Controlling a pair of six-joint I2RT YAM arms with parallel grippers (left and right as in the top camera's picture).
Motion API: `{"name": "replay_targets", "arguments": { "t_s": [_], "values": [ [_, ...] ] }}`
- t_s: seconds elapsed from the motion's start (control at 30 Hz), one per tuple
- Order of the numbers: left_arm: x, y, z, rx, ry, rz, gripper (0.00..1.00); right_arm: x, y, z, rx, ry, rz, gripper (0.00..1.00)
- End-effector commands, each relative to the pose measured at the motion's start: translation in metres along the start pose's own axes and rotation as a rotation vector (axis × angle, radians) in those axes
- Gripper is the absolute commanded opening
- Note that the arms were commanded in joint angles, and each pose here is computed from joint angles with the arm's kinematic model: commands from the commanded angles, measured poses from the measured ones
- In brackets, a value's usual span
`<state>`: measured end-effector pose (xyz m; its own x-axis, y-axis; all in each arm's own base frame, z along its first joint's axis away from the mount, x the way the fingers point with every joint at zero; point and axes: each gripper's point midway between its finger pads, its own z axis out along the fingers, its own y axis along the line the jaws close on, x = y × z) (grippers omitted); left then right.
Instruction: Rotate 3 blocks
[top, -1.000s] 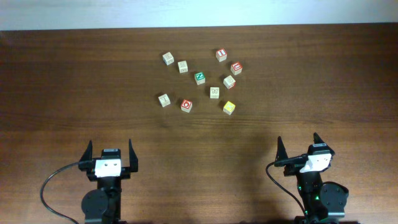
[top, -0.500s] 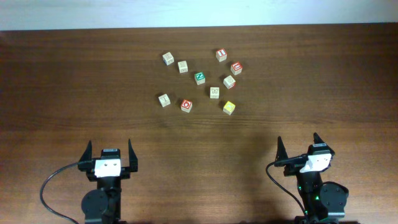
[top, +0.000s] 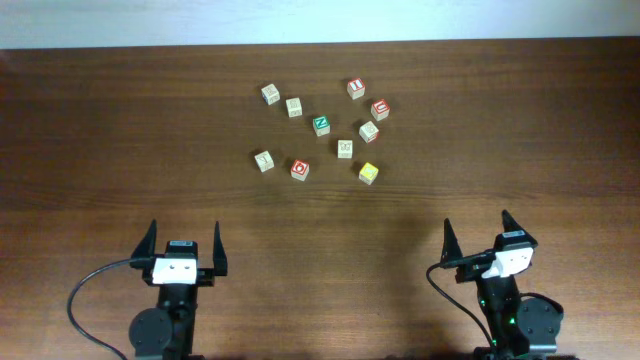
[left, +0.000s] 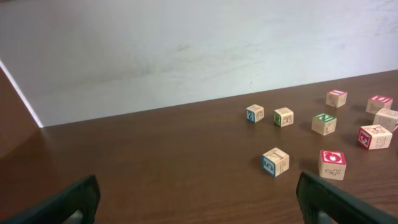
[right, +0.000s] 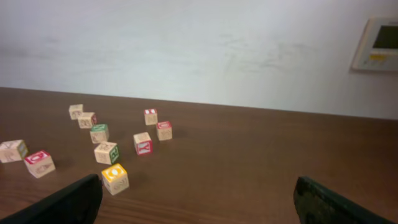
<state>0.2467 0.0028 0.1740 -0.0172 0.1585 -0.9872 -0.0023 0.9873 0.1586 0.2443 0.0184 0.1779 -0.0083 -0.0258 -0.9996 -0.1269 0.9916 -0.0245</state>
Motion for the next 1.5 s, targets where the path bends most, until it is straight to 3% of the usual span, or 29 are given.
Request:
{"name": "replay_targets", "arguments": {
  "t_s": [0.0,0.33,0.5,0.77,0.97,1.17,1.3,1.4,1.47],
  "values": [
    [-0.019,-0.001,-0.001,0.019,-0.021,-0.015,0.99,-0.025,0.004,-0.005,-0.021,-0.047,-0.008,0.98],
    [-0.041,0.003,0.018,0.039,0.085,-0.019,0.99,-0.077,0.015,-0.008,-0.094,-0.051,-0.011,0.98],
    [-0.043,-0.007,0.036,0.117,0.179,-0.029,0.99,-0.083,0.026,0.021,-0.194,0.082,0.025,0.98],
    [-0.033,-0.012,0.085,0.186,0.462,-0.047,0.99,-0.075,0.021,0.088,-0.247,0.403,0.127,0.98],
    [-0.017,-0.023,0.132,0.282,0.711,-0.067,0.99,-0.051,0.030,0.131,-0.310,0.699,0.227,0.98],
    [0.014,-0.033,0.150,0.347,0.937,-0.110,0.99,0.010,0.097,0.167,-0.445,0.910,0.247,0.98],
    [0.020,-0.041,0.147,0.382,0.962,-0.130,0.99,0.039,0.116,0.174,-0.468,0.974,0.291,0.98],
    [0.019,-0.047,0.143,0.416,0.969,-0.151,0.99,0.032,0.123,0.178,-0.511,0.941,0.307,0.98],
    [0.017,-0.051,0.143,0.436,0.963,-0.163,0.99,0.037,0.113,0.184,-0.380,0.966,0.379,0.99]
  ]
}}
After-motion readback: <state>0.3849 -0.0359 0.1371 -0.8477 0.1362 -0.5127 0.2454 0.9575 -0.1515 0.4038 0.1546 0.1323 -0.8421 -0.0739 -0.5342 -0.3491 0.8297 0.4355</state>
